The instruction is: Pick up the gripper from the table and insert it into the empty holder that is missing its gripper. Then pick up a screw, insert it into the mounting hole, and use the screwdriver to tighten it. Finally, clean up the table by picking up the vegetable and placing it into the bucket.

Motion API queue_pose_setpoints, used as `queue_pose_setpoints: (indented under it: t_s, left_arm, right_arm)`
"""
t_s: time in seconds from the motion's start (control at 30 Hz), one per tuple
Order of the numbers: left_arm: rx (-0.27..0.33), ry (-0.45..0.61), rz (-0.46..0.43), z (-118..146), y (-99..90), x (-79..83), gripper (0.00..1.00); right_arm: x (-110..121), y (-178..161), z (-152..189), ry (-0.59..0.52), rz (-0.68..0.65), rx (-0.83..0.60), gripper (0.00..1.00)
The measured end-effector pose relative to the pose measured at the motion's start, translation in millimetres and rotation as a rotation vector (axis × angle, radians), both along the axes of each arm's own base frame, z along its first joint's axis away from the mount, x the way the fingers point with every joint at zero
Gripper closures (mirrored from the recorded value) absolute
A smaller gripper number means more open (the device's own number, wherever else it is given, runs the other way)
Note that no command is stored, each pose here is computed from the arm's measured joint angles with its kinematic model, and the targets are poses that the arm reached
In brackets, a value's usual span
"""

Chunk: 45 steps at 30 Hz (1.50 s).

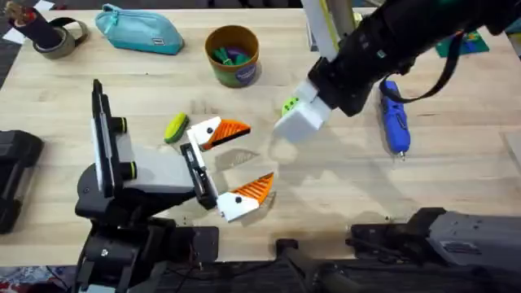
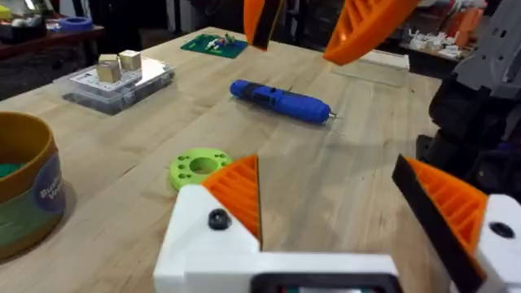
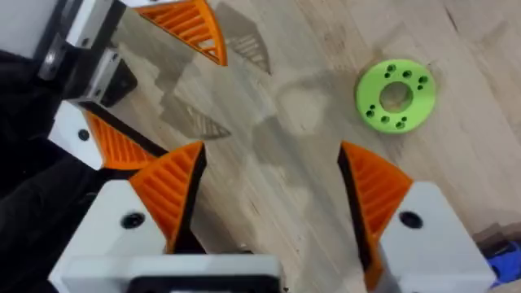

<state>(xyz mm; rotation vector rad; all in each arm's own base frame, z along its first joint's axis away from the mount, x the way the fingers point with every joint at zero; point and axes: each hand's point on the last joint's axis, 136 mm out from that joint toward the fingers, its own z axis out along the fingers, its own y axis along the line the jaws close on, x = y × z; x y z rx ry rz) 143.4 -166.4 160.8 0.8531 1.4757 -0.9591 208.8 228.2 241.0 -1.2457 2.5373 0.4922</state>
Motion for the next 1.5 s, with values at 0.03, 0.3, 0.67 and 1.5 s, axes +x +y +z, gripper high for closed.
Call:
queue_pose_setpoints:
  t_s: [0.03, 0.3, 0.67, 1.5]
  left_arm:
    - [0.0, 0.0, 0.0, 0, 0.0, 0.0, 0.01]
    - [0.0, 0.001, 0.0, 0, 0.0, -0.1, 0.01]
    - [0.0, 0.001, 0.0, 0, 0.0, 0.0, 0.01]
    - [0.0, 0.0, 0.0, 0, 0.0, 0.0, 0.012]
  right_arm:
    - [0, 0, 0, -0.001, 0.002, 0.0, 0.036]
    - [0, 0, 0, -0.003, 0.008, -0.001, 0.036]
    - [-9, -31, 22, -0.056, -0.055, 0.004, 0.036]
    - [-20, -88, -5, -0.168, -0.255, -0.047, 0.036]
